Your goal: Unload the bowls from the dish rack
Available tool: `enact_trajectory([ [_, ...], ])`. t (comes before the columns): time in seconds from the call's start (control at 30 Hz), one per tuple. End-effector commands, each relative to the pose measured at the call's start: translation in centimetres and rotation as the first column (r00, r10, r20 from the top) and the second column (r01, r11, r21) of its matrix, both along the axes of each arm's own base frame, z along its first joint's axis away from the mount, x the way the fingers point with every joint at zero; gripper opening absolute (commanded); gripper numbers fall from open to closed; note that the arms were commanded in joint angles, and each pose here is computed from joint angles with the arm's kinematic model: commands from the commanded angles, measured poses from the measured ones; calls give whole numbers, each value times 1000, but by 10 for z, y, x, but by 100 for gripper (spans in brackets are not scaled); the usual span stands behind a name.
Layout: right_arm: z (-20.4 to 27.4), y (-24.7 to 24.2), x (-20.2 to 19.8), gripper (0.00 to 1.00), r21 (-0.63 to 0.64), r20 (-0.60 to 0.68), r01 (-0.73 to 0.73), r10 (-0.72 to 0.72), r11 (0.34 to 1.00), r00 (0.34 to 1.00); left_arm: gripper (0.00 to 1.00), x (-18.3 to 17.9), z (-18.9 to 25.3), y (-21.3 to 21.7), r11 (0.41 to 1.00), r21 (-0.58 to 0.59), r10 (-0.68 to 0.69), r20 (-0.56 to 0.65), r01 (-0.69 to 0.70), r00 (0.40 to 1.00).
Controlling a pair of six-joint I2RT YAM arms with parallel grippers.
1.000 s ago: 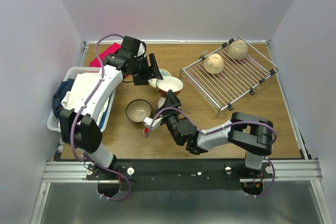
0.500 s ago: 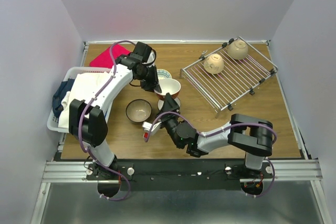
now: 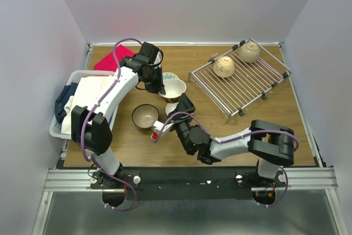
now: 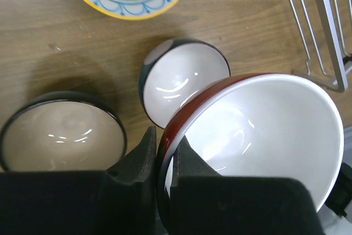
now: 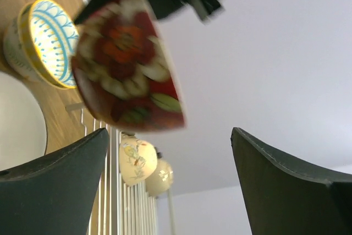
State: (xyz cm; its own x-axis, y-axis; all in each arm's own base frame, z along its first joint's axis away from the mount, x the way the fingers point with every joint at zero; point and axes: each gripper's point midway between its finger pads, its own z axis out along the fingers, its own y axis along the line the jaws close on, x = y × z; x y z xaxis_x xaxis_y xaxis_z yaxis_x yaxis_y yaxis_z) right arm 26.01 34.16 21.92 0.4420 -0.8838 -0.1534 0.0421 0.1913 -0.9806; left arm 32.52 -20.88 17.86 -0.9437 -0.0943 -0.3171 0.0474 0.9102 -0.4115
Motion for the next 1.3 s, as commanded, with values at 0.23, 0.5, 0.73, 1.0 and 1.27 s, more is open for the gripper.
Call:
enact_trajectory([
  [0.23, -6, -35, -12, 100, 282, -382, 150, -32, 948, 924, 0, 38, 50, 52, 977, 150, 87, 356, -149, 931],
  [0.5, -37, -70, -14, 100, 359, -565, 336, -83, 871, 821, 0, 15, 25, 72, 969, 165, 104, 409, -186, 906],
  [0.73, -41, -90, -6, 100, 489, -687, 455, 8, 744, 726, 0, 1, -13, 86, 958, 187, 124, 418, -219, 900],
  [1.0, -24, -102, 10, 100, 587, -709, 514, 91, 625, 699, 0, 0, -29, 98, 940, 221, 138, 446, -258, 884],
  [1.27, -19, -116, 17, 100, 626, -713, 557, 112, 546, 692, 3, -6, -47, 109, 923, 264, 142, 444, -281, 885],
])
